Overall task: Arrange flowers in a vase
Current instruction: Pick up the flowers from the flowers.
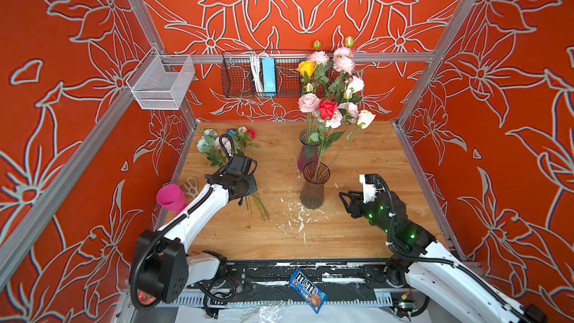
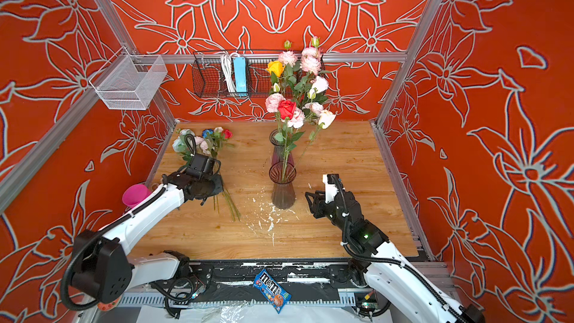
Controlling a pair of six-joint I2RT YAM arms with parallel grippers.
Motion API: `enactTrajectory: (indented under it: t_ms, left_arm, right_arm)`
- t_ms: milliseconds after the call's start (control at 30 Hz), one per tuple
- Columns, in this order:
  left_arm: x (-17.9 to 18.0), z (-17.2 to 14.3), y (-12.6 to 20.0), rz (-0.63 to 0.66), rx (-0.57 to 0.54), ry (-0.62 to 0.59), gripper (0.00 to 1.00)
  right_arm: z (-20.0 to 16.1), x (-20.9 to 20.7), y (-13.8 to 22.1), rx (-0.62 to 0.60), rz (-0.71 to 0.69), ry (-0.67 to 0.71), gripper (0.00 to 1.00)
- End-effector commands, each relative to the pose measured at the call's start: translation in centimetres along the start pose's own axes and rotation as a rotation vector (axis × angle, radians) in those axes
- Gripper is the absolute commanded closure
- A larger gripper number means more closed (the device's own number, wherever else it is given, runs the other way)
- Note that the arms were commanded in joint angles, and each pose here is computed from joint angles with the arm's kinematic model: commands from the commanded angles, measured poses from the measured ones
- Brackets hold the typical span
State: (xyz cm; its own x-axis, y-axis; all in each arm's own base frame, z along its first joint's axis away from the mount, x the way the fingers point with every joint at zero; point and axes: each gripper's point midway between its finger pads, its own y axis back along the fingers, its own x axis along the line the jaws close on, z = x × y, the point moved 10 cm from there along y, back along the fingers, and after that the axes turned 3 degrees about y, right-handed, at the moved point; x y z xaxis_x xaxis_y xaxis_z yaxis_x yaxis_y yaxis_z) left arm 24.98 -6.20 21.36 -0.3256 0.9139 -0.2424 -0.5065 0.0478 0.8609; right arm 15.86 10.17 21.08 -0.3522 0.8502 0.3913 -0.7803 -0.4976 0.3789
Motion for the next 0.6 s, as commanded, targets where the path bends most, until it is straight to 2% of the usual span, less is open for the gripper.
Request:
enactTrajectory:
  t_ms: [0, 133, 267, 333, 567]
  left_arm:
    - [0.0, -0.1, 1.6, -0.039, 0.009, -0.004, 1.0]
    - [-0.7, -0.6, 1.8, -0.137, 0.03, 0.006, 1.0]
    - [-0.7, -1.7, -0.1, -0.119, 0.084, 0.009, 1.0]
    - [-1.0, -2.0, -0.2, -0.124, 0.061, -0.003, 1.0]
    - [-2.4, -1.8, 2.4, -0.264, -0.016, -0.04, 1.0]
  right_arm:
    - [-0.2, -0.2, 0.1, 0.001, -0.028, -0.001, 0.52]
    - [-0.3, -0.2, 0.0, 0.003, -0.028, -0.003, 0.52]
    - [-0.3, -0.2, 0.0, 0.01, -0.026, -0.003, 0.52]
    - [-0.3, -0.3, -0.1, 0.008, -0.033, -0.004, 0.52]
    - [-0.3, -0.3, -0.2, 0.007, -0.036, -0.003, 0.52]
